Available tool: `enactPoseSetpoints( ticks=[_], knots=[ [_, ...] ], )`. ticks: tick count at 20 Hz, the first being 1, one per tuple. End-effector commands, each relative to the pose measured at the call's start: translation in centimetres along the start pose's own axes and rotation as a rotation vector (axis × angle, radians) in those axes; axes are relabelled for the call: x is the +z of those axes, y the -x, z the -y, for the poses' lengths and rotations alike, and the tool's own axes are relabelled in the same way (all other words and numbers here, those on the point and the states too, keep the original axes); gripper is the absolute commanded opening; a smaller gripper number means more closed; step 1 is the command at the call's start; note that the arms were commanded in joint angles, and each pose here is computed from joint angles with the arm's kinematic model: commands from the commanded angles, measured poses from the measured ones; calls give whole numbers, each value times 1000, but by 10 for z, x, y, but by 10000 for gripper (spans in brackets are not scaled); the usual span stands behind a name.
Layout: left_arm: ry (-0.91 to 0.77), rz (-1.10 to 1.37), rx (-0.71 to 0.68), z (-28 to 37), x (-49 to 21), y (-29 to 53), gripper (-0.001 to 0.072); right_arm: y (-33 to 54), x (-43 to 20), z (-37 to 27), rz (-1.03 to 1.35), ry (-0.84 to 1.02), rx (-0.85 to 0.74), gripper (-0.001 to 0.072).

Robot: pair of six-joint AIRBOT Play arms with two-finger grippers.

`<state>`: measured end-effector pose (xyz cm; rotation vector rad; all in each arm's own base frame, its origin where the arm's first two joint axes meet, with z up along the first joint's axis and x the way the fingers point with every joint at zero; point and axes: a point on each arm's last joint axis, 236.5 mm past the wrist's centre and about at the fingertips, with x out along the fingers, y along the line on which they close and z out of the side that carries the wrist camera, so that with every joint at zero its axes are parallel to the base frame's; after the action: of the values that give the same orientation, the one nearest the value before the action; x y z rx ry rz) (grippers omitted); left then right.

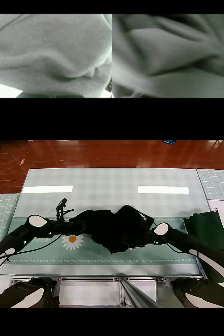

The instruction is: Fold the shirts.

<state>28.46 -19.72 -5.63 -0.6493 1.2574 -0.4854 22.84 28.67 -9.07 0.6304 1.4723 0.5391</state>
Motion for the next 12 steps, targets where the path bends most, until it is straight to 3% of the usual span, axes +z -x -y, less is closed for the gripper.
enactPoseSetpoints(
  ticks=[1, 4, 7, 12],
  knots=[
    [1, 70, -29, 8, 34, 24, 21, 29, 25, -33, 36, 141, 33, 23],
    [-111, 263, -98, 58, 106, 95, 21, 130, 106, -76, 274, 279, -2, 22],
    [-334, 501, -165, 149, 160, 201, 20, 269, 157, -141, 551, 446, -54, 22],
    [-737, 761, -232, 294, 139, 358, 21, 432, 119, -231, 801, 719, -167, 22]
  ],
)
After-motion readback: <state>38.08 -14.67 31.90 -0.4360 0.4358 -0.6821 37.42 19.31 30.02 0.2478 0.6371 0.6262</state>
